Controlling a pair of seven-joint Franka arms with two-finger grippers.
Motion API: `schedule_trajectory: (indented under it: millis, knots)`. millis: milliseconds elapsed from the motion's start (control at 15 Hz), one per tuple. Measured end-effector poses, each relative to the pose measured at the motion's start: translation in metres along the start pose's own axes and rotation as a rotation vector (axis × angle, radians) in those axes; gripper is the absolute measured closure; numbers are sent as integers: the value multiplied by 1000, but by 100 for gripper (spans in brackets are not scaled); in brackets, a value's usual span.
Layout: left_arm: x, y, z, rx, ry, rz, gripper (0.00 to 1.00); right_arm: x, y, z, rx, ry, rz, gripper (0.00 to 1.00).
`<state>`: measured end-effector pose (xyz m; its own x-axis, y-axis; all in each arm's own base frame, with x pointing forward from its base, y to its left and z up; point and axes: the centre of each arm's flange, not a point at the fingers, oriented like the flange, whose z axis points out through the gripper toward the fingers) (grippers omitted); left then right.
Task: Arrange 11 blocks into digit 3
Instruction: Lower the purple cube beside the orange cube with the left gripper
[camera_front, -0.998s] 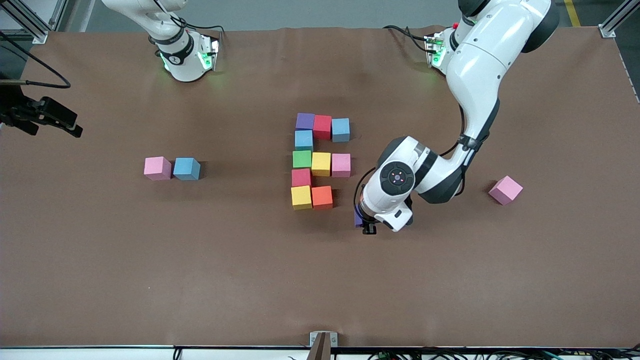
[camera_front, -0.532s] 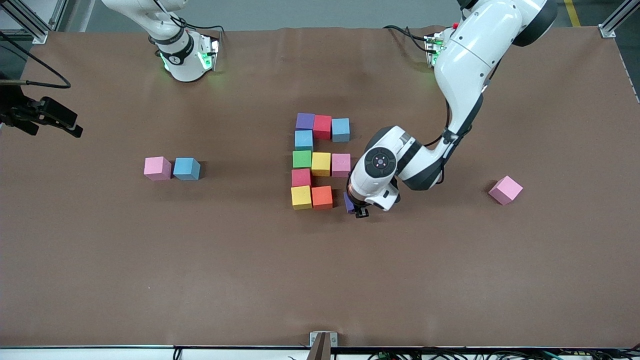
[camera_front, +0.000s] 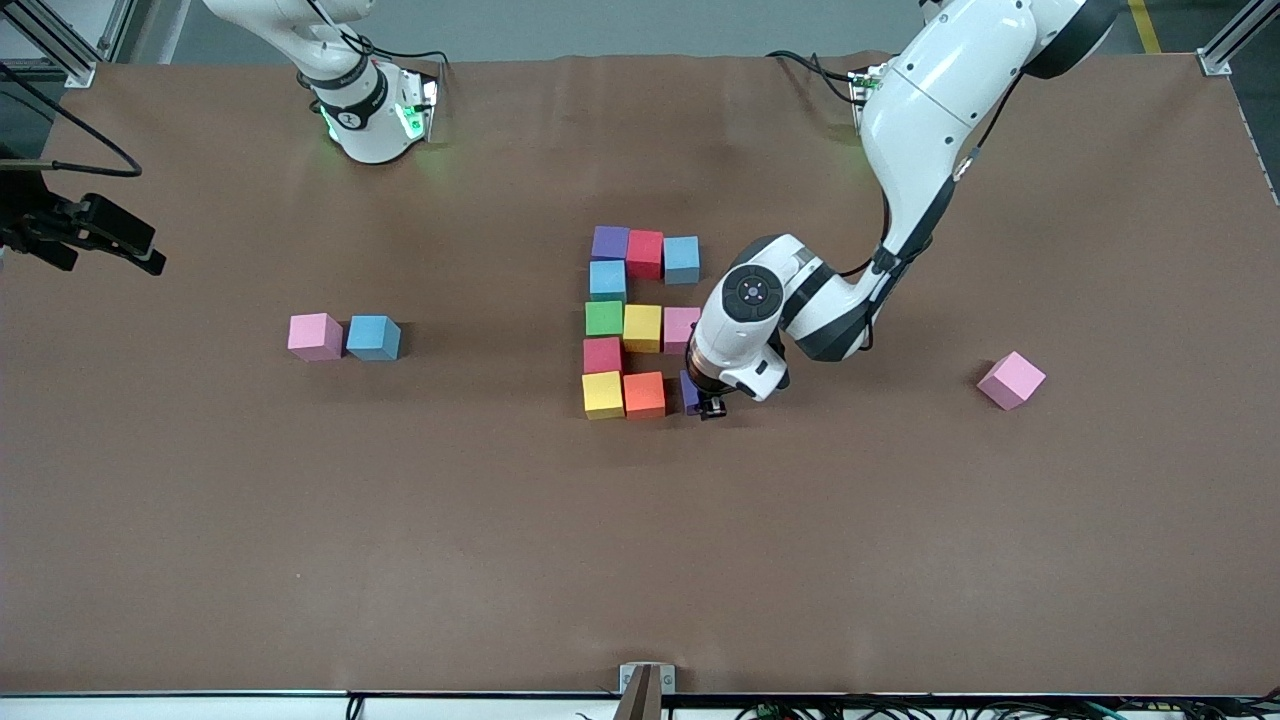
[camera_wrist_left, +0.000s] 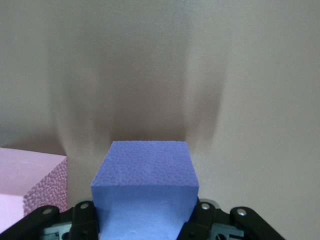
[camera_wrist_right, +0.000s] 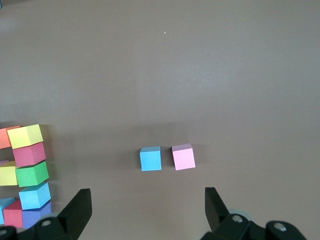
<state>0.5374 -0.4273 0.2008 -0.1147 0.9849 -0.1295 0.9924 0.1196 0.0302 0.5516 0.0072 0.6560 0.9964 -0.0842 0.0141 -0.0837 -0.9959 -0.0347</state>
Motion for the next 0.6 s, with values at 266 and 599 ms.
schedule_trajectory:
  millis: [266, 599]
  knots:
    - [-5, -3, 0, -23, -19, 21, 43, 0, 0, 0, 0, 0, 0, 0]
    - [-9, -11, 7, -37, -10, 64, 43, 0, 0, 0, 0, 0, 0, 0]
